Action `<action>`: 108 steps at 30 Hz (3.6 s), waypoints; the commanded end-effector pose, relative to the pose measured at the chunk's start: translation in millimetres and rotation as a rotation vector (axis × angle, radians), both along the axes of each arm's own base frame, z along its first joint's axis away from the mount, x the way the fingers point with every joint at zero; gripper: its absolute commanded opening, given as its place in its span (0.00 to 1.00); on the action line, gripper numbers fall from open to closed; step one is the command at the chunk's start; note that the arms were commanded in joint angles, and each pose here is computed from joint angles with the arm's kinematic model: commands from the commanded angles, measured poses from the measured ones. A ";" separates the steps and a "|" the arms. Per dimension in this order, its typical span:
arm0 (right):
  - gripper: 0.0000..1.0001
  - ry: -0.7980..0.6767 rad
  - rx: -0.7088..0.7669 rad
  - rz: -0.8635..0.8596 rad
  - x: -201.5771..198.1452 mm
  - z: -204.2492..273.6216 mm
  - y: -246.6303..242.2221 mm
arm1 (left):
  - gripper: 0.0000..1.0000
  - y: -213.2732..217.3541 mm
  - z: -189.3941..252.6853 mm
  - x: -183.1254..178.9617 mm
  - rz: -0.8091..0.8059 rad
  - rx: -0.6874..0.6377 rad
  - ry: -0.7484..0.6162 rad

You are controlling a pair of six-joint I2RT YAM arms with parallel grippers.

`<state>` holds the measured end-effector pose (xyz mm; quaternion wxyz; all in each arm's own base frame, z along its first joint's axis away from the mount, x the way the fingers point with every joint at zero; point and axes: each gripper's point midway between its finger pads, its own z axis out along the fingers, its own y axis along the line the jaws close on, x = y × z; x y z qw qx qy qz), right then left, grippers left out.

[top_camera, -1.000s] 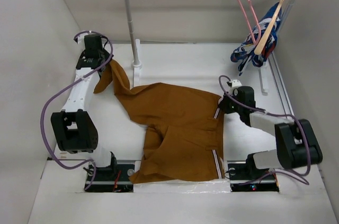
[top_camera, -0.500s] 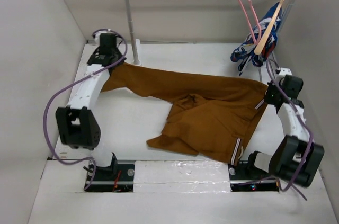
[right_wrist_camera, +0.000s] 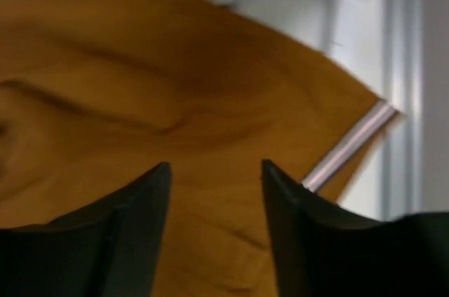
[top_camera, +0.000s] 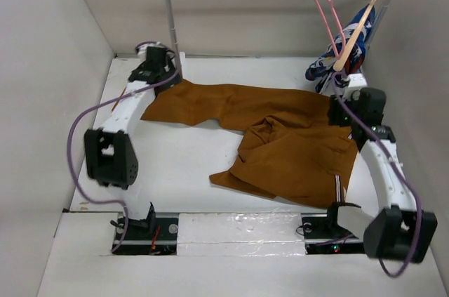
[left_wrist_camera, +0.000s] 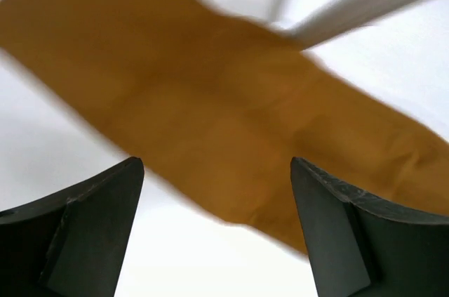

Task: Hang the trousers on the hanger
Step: Flatten out the trousers at the center of the board.

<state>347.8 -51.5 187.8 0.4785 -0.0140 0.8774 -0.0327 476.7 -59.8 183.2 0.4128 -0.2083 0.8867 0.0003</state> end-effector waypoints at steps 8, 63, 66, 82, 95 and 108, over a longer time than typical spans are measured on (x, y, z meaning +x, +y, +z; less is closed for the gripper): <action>0.00 -0.037 0.144 0.487 -101.9 -23.3 146.0 | 0.75 124.2 -60.1 -98.4 0.386 -0.331 -0.046; 0.00 -0.161 0.363 1.536 -204.6 145.8 530.5 | 0.54 72.4 295.1 -134.0 0.081 -0.069 -0.630; 0.00 -0.120 0.478 1.489 -181.1 124.4 538.9 | 0.55 71.2 287.3 -126.7 0.079 -0.071 -0.603; 0.35 0.065 0.279 1.168 -127.0 20.4 391.9 | 0.52 54.4 105.2 -133.7 -0.025 -0.037 -0.160; 0.37 0.049 0.202 0.623 -138.7 -25.2 175.4 | 0.54 -45.8 -57.0 -214.2 -0.360 -0.217 0.292; 0.49 0.078 0.261 0.684 -156.0 -56.9 176.5 | 0.72 -86.8 -112.9 -184.5 -0.367 -0.076 0.371</action>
